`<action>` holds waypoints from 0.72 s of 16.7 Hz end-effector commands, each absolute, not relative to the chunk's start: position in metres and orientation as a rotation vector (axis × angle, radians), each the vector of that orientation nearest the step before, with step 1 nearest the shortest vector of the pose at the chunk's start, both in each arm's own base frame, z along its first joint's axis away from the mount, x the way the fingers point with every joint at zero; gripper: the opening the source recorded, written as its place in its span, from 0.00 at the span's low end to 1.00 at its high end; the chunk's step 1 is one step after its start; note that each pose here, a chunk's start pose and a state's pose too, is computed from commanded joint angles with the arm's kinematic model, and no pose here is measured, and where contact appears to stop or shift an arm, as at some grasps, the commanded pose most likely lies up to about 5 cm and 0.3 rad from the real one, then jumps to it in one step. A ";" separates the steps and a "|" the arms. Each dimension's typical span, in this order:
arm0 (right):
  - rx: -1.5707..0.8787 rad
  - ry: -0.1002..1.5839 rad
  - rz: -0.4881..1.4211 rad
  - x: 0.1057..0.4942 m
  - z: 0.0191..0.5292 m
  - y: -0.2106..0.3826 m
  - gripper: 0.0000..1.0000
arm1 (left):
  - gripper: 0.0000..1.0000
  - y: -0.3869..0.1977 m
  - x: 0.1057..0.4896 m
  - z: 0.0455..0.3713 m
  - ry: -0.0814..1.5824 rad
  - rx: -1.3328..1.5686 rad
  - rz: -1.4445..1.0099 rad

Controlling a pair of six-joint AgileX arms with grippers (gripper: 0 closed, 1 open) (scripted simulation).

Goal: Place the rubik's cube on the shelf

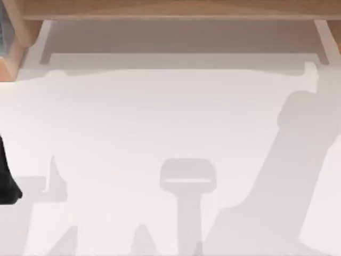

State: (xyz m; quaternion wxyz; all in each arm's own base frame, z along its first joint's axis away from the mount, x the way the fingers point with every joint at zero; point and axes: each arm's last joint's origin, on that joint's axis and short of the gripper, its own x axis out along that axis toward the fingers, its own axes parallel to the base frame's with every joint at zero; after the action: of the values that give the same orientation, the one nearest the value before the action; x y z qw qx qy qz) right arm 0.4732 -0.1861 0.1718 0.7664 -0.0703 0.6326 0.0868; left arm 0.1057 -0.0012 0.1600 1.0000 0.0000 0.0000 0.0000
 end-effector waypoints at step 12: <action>-0.145 1.364 0.178 0.474 0.200 -0.186 0.00 | 1.00 -0.001 0.106 0.160 0.000 0.000 0.000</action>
State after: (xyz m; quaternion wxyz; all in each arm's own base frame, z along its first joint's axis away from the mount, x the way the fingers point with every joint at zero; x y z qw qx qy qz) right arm 0.4739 -0.1859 0.2004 0.7701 -0.0669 0.6291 0.0821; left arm 0.1057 -0.0012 0.1600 1.0000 0.0000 0.0000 0.0000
